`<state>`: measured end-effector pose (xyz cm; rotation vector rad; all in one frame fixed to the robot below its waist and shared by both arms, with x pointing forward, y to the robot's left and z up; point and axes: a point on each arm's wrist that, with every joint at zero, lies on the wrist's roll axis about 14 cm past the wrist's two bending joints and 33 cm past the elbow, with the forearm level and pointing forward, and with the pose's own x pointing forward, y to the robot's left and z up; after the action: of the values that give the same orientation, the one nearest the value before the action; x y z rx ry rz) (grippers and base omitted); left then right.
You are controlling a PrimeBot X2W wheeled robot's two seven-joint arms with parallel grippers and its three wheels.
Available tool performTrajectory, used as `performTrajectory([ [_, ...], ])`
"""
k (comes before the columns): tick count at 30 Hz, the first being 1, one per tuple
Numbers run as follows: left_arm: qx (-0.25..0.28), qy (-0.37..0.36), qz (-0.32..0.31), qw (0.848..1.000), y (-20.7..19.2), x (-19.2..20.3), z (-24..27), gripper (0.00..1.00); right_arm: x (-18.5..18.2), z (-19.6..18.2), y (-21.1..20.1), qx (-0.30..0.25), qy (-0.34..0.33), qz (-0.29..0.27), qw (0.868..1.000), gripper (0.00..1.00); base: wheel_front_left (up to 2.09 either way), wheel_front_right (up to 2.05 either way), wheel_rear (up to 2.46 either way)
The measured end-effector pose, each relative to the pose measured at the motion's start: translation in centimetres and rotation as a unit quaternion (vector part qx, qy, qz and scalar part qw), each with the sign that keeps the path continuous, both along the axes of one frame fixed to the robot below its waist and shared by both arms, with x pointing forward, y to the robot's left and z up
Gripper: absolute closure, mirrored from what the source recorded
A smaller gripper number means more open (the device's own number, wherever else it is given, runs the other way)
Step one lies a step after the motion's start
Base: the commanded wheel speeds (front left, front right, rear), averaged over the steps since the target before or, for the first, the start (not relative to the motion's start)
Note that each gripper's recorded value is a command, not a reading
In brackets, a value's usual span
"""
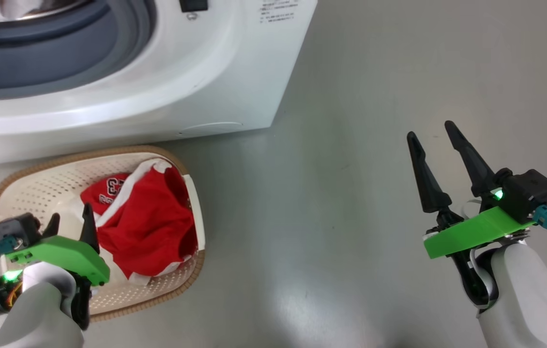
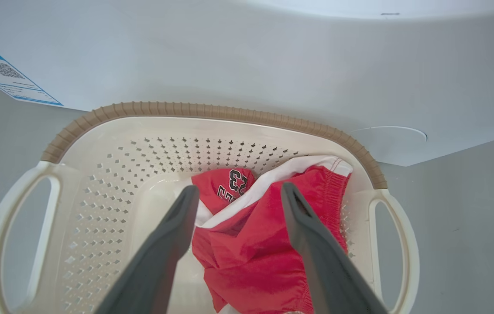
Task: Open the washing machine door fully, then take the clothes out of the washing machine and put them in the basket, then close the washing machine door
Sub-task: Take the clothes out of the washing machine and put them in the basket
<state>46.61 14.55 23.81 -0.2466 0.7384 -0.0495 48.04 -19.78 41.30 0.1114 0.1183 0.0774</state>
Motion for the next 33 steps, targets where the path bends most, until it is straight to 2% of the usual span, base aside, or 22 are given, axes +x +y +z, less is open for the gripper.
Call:
performTrajectory([
  [16,-0.020,-0.125,0.037,0.991,1.6,0.2,8.2,0.00,-1.9,2.8,0.3,0.000,-0.021,0.007,1.000,0.00,0.00,0.00,0.00],
  [25,-0.012,-0.235,0.026,0.972,2.1,0.1,15.5,0.00,-4.0,4.8,0.6,-0.003,-0.037,0.014,0.999,0.00,0.00,0.00,0.00],
  [33,0.002,-0.313,0.018,0.950,2.4,-2.8,20.8,0.00,-7.2,6.1,0.1,-0.001,-0.045,0.008,0.999,0.00,0.00,0.00,0.00],
])
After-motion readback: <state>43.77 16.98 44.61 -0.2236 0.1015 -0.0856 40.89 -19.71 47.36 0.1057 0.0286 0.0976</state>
